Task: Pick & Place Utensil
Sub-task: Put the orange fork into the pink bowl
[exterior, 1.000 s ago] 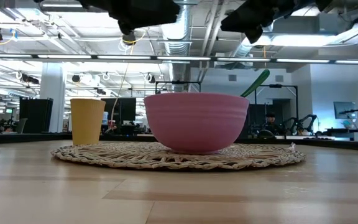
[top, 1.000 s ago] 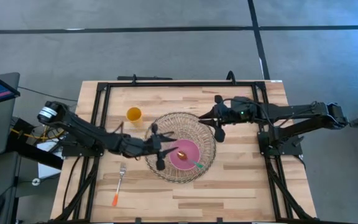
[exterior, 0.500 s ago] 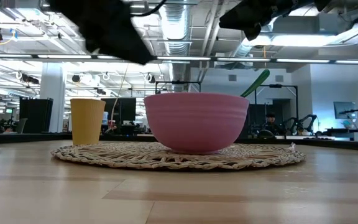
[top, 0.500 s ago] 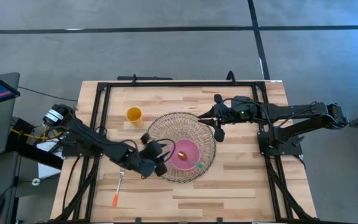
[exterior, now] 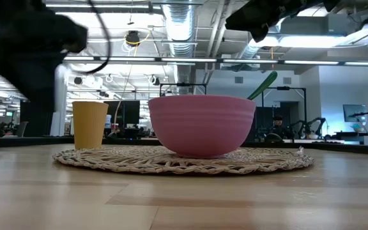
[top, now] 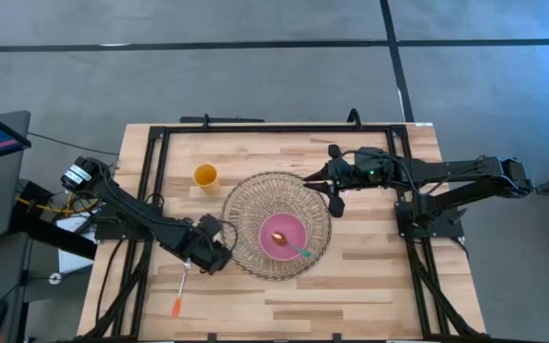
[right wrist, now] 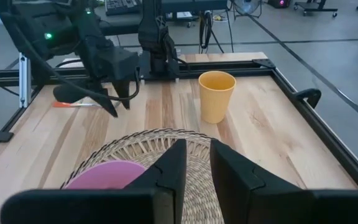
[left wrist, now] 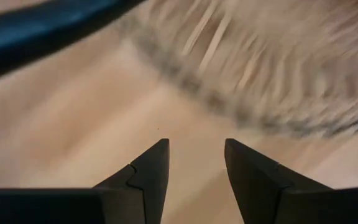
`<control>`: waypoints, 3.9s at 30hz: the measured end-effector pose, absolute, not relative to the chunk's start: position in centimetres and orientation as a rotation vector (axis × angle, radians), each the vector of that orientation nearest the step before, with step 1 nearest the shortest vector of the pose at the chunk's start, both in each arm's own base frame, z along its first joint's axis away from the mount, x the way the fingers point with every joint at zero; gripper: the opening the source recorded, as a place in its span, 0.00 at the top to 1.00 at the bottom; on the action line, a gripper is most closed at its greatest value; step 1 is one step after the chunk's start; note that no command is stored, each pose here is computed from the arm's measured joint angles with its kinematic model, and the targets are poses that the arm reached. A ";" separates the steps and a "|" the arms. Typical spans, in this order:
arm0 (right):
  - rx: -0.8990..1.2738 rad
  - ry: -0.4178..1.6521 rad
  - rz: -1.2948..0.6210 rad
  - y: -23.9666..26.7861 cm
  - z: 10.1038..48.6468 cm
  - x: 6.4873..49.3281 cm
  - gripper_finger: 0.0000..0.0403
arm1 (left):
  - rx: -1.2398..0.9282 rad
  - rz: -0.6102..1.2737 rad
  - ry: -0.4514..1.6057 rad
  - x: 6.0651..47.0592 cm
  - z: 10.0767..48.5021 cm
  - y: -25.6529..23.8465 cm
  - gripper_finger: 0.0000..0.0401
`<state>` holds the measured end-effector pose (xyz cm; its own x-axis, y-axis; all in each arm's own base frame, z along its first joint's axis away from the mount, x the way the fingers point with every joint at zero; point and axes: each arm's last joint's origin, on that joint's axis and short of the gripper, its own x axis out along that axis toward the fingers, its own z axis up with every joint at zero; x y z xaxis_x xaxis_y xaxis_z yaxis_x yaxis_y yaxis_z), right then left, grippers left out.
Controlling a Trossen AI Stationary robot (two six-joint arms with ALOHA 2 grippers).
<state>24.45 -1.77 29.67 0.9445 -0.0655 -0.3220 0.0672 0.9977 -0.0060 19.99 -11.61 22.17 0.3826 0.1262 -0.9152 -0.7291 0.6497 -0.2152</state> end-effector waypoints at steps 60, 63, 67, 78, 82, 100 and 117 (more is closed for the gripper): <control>0.010 0.177 -0.190 -4.8 30.9 24.6 0.84 | -0.666 0.382 1.002 18.6 17.8 -17.5 0.96; 0.010 0.183 -0.189 -4.8 30.8 24.8 0.84 | -0.640 0.322 1.023 19.9 18.1 -16.7 0.97; 0.009 0.179 -0.189 -4.8 30.8 24.9 0.84 | -0.616 0.269 1.038 21.6 19.1 -15.7 0.96; 0.006 0.168 -0.188 -4.8 30.9 24.9 0.84 | -0.619 0.029 0.930 26.8 26.2 -13.7 0.96; 0.006 0.168 -0.188 -4.8 30.9 24.9 0.84 | -0.725 -0.037 0.921 28.3 28.2 -11.9 0.96; 0.011 0.218 -0.186 -4.8 30.4 24.8 0.84 | -1.302 -0.061 0.947 31.0 29.7 -1.8 0.96; 0.018 0.259 -0.186 -4.8 29.9 24.9 0.84 | -1.519 -0.188 1.080 36.0 24.8 -2.0 0.96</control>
